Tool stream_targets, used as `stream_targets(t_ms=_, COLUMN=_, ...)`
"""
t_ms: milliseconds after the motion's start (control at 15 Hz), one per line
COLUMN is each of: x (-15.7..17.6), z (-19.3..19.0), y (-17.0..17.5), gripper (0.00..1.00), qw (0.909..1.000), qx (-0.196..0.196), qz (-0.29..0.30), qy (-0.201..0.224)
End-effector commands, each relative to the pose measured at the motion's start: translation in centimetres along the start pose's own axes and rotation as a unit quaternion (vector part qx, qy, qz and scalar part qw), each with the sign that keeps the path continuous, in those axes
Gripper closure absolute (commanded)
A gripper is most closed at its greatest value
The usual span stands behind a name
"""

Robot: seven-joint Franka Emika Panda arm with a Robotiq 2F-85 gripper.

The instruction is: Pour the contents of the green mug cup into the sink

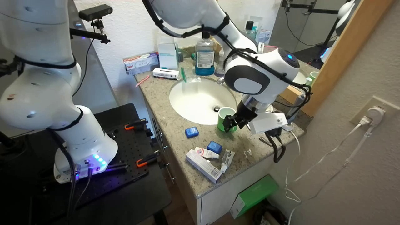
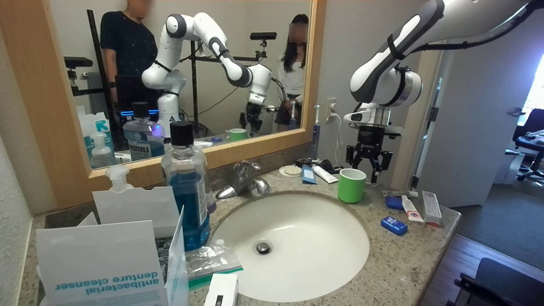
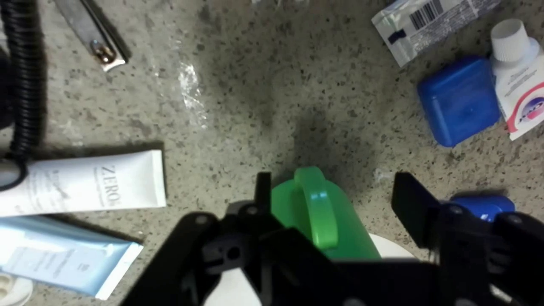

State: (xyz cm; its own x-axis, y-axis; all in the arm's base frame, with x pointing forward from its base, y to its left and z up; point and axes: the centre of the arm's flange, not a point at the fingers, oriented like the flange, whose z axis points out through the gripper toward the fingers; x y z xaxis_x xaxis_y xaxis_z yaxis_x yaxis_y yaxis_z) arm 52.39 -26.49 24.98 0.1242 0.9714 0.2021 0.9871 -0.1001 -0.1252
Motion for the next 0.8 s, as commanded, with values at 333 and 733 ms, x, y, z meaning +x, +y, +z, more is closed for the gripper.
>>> stream_targets(t_ms=333, x=0.2, z=1.3, y=2.1, gripper=0.47, qw=0.9997, qx=0.015, qz=-0.017, qy=0.008)
stream_targets(t_ms=733, x=-0.2, z=1.1, y=2.2, gripper=0.88, qw=0.9999, qx=0.010, qz=-0.013, qy=0.002)
